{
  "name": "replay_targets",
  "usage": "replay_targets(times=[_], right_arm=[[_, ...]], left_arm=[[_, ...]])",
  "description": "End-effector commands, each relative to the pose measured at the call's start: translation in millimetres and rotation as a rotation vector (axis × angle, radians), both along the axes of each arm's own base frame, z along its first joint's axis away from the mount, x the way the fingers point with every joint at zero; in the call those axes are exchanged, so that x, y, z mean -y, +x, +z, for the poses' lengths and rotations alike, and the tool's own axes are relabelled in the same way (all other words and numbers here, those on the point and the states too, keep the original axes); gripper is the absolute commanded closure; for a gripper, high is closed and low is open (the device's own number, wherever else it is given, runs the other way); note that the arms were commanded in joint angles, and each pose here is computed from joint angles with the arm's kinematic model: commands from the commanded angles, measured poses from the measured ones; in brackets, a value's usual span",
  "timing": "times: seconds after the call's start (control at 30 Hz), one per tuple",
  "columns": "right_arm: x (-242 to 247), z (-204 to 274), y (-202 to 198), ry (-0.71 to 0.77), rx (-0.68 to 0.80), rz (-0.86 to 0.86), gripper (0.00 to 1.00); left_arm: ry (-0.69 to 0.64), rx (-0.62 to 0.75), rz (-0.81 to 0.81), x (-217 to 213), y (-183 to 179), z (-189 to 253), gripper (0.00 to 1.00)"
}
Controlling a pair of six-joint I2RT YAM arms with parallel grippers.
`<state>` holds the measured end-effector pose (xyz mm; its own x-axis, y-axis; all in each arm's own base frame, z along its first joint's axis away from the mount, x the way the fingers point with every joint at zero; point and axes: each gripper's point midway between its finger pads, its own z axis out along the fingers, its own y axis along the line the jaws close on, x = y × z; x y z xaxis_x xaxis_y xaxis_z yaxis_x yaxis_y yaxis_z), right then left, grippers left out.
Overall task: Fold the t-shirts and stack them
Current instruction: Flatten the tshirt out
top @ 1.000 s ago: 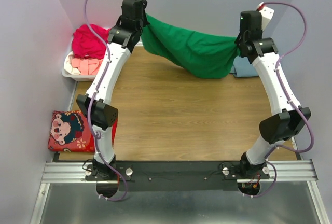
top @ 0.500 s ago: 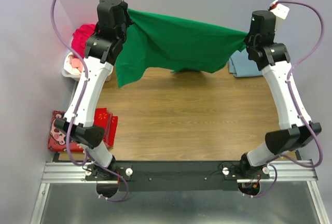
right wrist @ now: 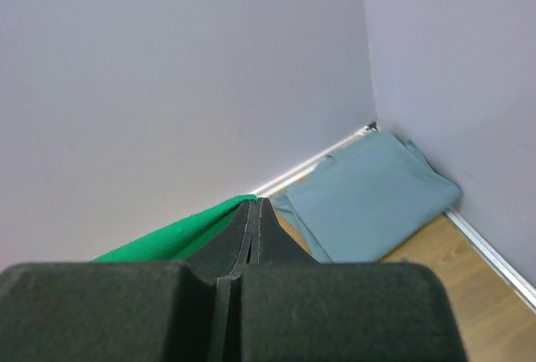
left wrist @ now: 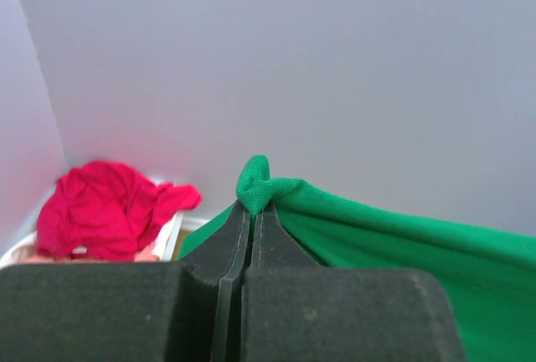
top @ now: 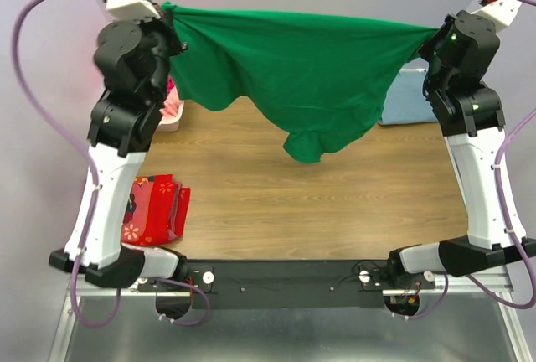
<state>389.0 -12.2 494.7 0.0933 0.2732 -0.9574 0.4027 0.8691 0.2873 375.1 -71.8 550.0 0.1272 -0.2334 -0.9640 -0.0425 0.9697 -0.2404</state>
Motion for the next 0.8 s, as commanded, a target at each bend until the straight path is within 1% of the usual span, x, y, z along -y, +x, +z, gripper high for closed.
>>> replay_targets(times=[0.0,0.03,0.1,0.13,0.17,0.2,0.23,0.27,0.3,0.33,0.37,0.4,0.43,0.5,0.53,0.57,0.6,0.63,0.67,0.7,0.73,0.77], right_arm=[[12,15,-2,-0.006,0.059,-0.047,0.99],[12,11,4,-0.008,0.058,-0.057,0.99],[13,-19,28,-0.021,-0.01,-0.094,0.99],[12,-29,37,-0.022,-0.03,-0.102,0.99],[10,-56,58,-0.03,-0.088,-0.12,0.99],[10,-68,66,-0.03,-0.112,-0.13,0.99],[10,-85,76,-0.026,-0.144,-0.142,0.99],[8,-100,86,0.0,-0.16,-0.134,0.99],[12,-127,102,0.009,-0.209,-0.142,0.99],[14,-144,111,0.023,-0.23,-0.144,0.99],[12,-158,121,0.05,-0.244,-0.126,0.99],[16,-190,137,0.057,-0.301,-0.131,0.99],[17,-203,146,0.066,-0.317,-0.123,0.99],[17,-229,166,0.096,-0.35,-0.096,0.99],[16,-259,179,0.099,-0.4,-0.088,0.99],[11,-260,191,0.108,-0.391,-0.056,0.99],[8,-268,199,0.112,-0.399,-0.038,0.99],[5,-295,210,0.113,-0.442,-0.025,0.99],[-2,-300,217,0.122,-0.447,0.016,0.99],[-7,-299,228,0.127,-0.434,0.041,0.99],[-11,-303,234,0.132,-0.436,0.066,0.99],[-21,-322,242,0.139,-0.468,0.118,0.99]], left_arm=[[0.003,0.122,0.07,-21,-14,26,1.0],[0.014,0.086,0.068,-16,1,12,1.0],[0.002,0.017,0.067,-7,24,-17,1.0],[0.013,-0.043,0.066,1,45,-42,1.0],[0.014,-0.079,0.063,6,56,-58,1.0],[-0.011,-0.121,0.067,11,67,-80,1.0],[0.003,-0.179,0.074,17,84,-109,1.0],[0.009,-0.206,0.074,20,93,-125,1.0],[0.014,-0.252,0.088,22,102,-149,1.0],[0.03,-0.308,0.094,27,117,-180,1.0],[0.04,-0.341,0.102,29,125,-197,1.0],[0.04,-0.358,0.111,31,132,-207,1.0],[0.058,-0.406,0.129,33,147,-236,1.0],[0.048,-0.416,0.152,36,162,-248,1.0],[0.061,-0.447,0.172,35,175,-269,1.0],[0.047,-0.452,0.188,35,181,-275,1.0],[0.033,-0.429,0.196,35,190,-267,1.0],[0.041,-0.451,0.221,33,199,-283,1.0],[0.035,-0.449,0.242,29,205,-286,1.0],[0.019,-0.422,0.254,28,213,-274,1.0],[0.027,-0.449,0.267,27,222,-291,1.0],[0.026,-0.449,0.278,23,227,-292,1.0]])
